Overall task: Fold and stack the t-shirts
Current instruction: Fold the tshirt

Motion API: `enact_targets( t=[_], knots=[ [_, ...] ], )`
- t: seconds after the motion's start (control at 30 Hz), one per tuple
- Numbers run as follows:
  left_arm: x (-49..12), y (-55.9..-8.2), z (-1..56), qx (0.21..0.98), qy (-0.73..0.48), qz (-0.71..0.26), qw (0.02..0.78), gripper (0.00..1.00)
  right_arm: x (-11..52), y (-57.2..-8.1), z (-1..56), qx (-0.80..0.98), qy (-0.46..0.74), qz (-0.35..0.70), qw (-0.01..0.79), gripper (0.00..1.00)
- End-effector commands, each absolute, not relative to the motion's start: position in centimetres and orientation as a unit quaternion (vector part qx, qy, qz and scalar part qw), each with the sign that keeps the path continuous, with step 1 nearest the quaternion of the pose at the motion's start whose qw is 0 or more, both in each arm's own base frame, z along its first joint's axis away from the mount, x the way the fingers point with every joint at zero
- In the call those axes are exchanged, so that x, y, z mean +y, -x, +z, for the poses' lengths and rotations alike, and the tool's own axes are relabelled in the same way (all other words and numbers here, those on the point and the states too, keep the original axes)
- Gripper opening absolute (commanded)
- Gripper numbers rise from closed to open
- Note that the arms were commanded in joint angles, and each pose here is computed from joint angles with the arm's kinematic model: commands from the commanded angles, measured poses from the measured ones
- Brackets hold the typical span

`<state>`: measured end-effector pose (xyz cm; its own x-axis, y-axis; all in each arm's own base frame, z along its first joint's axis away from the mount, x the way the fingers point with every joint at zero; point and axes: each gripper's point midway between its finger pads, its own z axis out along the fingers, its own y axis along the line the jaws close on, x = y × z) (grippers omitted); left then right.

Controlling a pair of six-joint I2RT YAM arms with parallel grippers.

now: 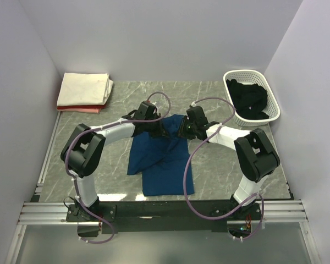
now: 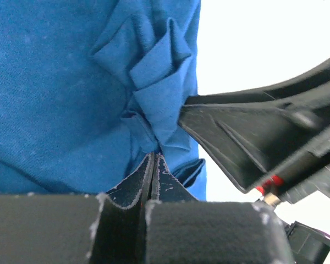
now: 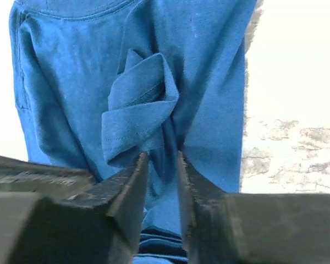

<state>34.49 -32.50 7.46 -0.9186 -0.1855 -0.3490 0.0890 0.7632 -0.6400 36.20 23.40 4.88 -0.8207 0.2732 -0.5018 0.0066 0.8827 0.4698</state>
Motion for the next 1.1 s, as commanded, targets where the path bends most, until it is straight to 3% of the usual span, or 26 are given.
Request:
enact_targets(
  t=[0.0,0.23,0.37,0.53,1.07],
  knots=[
    [-32.9,-34.4,10.2,0.902,0.02,-0.368,0.224,0.01,22.6,-36.6,6.6,0.916,-0.088,0.233,0.314,0.37],
    [-31.8,-34.4,8.7,0.917,0.026,-0.33,0.221,0.01,22.5,-37.0,7.9,0.909,-0.091,0.244,0.326,0.38],
    [-32.4,-35.1,7.6,0.919,0.025,-0.331,0.214,0.11,22.8,-36.9,9.3,0.901,-0.079,0.258,0.34,0.38],
    [-33.0,-36.0,7.0,0.92,0.024,-0.328,0.212,0.21,23.3,-36.7,9.7,0.906,-0.047,0.245,0.341,0.49],
    [-29.7,-35.8,6.7,0.925,0.063,-0.304,0.219,0.23,26.7,-38.0,7.5,0.925,-0.01,0.209,0.316,0.52]
  ],
)
